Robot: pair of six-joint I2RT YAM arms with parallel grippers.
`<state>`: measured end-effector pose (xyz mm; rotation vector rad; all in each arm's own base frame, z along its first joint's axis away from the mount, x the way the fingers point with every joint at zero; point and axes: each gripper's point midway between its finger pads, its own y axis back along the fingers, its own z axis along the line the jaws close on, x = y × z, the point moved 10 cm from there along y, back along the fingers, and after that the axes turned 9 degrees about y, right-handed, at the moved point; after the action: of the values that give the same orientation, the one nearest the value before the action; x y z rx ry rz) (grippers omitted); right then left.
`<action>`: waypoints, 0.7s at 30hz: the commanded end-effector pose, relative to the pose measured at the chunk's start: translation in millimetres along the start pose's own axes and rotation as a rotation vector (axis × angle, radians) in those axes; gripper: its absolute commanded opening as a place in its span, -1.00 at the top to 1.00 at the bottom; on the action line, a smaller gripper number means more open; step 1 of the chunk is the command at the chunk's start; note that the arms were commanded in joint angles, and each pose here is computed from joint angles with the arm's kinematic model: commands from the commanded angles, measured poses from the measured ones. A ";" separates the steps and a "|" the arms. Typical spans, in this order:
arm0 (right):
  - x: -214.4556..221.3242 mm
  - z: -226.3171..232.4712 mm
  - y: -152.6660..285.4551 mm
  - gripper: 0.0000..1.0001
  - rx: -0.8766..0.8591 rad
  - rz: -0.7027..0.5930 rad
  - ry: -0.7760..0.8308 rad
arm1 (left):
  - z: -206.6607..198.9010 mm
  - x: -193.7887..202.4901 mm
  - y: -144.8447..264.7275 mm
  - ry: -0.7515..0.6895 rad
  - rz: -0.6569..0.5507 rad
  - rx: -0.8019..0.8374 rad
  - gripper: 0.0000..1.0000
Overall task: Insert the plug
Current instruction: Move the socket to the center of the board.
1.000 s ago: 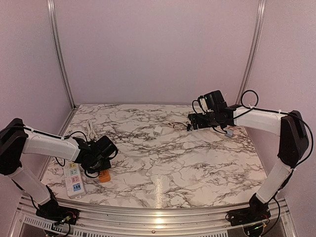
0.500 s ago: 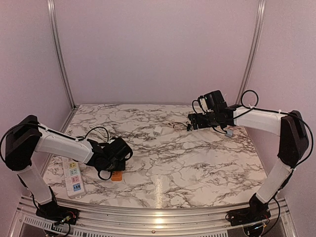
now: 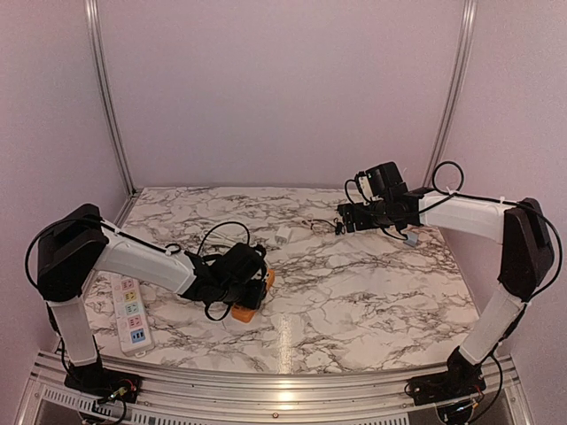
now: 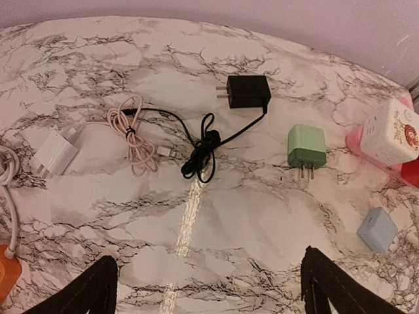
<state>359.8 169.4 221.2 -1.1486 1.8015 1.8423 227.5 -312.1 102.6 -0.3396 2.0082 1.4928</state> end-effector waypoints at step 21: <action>-7.4 -38.8 -13.6 -0.83 0.069 0.038 -0.111 | -18.5 37.3 -4.0 -0.225 0.144 -0.005 0.03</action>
<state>368.8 152.4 211.9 -1.0324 1.8562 1.8329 207.7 -342.4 101.3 -0.1642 1.9435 1.4034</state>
